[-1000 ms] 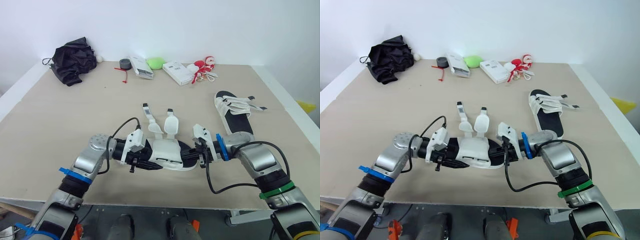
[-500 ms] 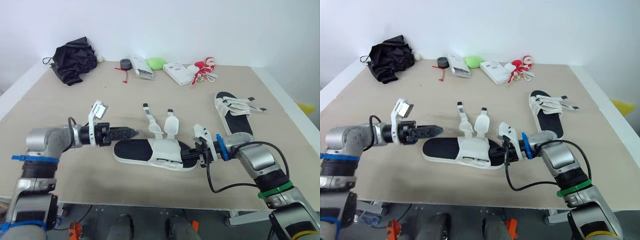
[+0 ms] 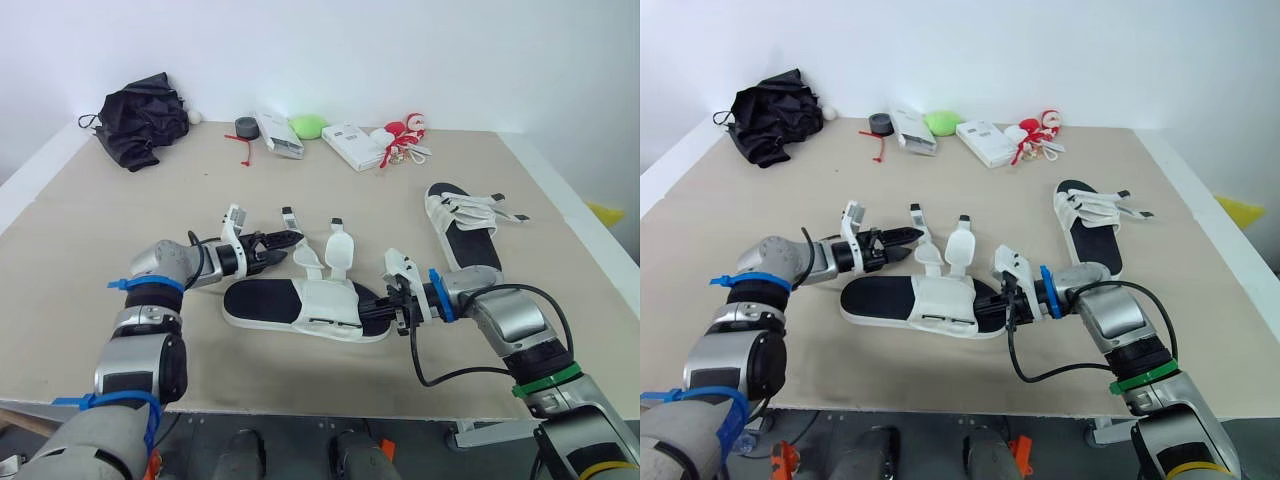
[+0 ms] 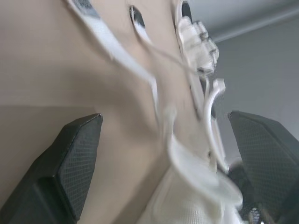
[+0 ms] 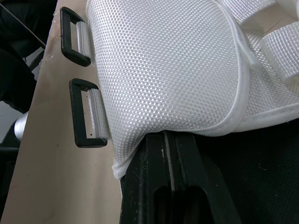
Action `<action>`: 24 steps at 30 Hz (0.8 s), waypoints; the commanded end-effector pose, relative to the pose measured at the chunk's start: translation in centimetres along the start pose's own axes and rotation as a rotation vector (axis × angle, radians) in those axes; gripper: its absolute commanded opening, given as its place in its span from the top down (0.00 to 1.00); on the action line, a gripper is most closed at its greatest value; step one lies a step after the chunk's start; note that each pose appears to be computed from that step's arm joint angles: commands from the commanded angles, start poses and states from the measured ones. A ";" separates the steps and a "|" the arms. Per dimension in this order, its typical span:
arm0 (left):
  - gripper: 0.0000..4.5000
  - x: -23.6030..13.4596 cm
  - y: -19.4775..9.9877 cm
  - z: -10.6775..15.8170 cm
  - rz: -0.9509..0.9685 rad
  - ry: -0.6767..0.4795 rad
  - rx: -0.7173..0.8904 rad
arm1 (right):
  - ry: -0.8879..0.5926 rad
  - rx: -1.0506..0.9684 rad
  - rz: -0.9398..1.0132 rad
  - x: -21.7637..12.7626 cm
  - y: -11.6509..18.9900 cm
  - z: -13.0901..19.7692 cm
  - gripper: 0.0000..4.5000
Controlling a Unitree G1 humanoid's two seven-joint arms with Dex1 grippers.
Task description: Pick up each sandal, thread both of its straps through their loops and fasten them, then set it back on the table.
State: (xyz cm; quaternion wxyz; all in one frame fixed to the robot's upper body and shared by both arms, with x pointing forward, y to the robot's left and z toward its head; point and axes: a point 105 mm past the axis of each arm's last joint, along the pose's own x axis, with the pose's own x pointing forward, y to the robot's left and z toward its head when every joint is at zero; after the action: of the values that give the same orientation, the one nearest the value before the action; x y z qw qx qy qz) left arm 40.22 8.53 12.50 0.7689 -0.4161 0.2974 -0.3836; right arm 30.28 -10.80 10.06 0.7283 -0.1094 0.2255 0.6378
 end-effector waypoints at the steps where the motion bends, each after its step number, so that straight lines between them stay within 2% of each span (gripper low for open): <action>1: 0.01 1.9 -0.8 0.7 0.012 -0.042 -0.037 | 0.089 0.100 -0.033 0.7 -0.3 -3.1 1.00; 14: 0.01 3.5 1.0 2.3 0.180 -0.212 -0.076 | 0.081 0.103 -0.039 0.8 -0.2 -3.1 1.00; 15: 0.12 3.4 1.1 2.4 0.189 -0.219 -0.075 | 0.081 0.104 -0.040 0.8 -0.2 -3.1 1.00; 16: 0.13 3.4 1.2 2.4 0.195 -0.224 -0.075 | 0.080 0.104 -0.040 0.8 -0.2 -3.1 1.00; 17: 0.24 3.4 1.2 2.5 0.196 -0.225 -0.066 | 0.080 0.104 -0.041 0.8 -0.2 -3.1 1.00; 19: 0.35 3.4 1.4 2.3 0.213 -0.210 -0.012 | 0.080 0.105 -0.044 0.8 -0.2 -3.1 1.00; 20: 0.46 3.5 1.5 2.2 0.223 -0.202 0.011 | 0.080 0.105 -0.044 0.8 -0.2 -3.1 1.00; 21: 0.46 3.5 1.4 2.2 0.222 -0.196 0.024 | 0.080 0.105 -0.043 0.8 -0.2 -3.1 1.00; 23: 0.62 3.7 1.1 2.2 0.205 -0.193 0.026 | 0.082 0.104 -0.043 0.8 -0.2 -3.2 1.00; 24: 0.78 3.8 0.9 2.2 0.197 -0.191 0.030 | 0.082 0.104 -0.042 0.8 -0.2 -3.2 1.00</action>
State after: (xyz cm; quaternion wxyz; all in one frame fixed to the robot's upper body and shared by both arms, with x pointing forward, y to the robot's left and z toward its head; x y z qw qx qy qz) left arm 44.09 6.95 11.34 0.8332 -0.4113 0.2687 -0.2539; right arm 30.26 -10.41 9.99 0.7322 -0.1046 0.2221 0.6353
